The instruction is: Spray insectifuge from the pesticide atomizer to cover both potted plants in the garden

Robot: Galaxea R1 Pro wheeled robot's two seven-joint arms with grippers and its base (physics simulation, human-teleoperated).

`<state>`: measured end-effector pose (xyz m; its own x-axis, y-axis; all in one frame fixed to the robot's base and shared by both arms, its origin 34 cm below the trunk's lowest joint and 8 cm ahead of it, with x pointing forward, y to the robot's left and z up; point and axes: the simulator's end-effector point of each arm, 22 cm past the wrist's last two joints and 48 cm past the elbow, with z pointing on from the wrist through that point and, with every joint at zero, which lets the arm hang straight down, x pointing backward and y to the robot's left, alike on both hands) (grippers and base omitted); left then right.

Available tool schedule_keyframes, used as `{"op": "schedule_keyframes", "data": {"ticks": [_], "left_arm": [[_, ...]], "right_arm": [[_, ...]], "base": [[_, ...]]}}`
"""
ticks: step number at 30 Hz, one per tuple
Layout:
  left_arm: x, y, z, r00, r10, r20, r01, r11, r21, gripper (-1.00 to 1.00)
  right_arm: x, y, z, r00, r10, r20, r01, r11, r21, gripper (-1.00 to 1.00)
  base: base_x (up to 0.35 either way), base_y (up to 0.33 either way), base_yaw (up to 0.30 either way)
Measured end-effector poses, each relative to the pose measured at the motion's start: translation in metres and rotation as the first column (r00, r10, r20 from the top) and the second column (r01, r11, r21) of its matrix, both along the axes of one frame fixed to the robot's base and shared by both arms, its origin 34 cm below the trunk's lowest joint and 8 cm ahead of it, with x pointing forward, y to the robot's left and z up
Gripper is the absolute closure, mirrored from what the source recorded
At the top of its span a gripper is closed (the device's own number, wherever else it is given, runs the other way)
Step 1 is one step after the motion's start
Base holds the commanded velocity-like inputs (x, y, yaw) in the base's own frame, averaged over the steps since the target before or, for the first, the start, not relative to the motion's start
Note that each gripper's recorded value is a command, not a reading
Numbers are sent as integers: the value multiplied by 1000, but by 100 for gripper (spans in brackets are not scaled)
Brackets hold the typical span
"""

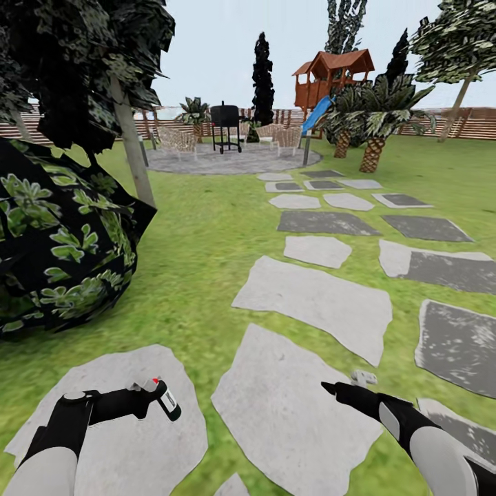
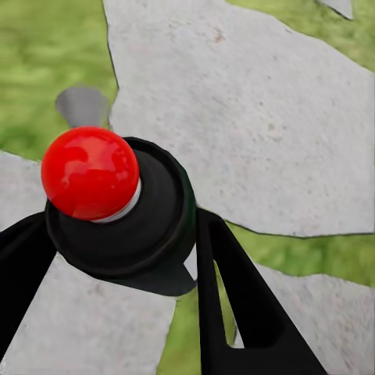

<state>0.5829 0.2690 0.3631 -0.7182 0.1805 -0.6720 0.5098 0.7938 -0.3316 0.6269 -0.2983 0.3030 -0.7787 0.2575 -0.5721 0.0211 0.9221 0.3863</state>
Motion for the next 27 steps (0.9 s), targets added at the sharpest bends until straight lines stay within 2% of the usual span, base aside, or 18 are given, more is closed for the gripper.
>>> {"op": "schedule_keyframes", "data": {"ticks": [2,5,7,27], "left_arm": [[0,0,0,1000,1,0,-1,1000,0,100],[0,0,0,1000,1,0,-1,1000,0,100],[0,0,0,1000,1,0,-1,1000,0,100],[0,-1,0,1000,-1,0,1,1000,-1,100]], "right_arm": [[-3,4,-3,1000,4,-10,-4,1000,5,-100],[-29,25,-22,997,21,-79,-17,999,50,-100],[-35,30,-26,995,25,-94,-19,998,60,-100],[-40,33,-29,994,29,-106,-22,998,67,-100]], "base": [[333,0,0],[338,0,0],[339,0,0],[339,0,0]]}}
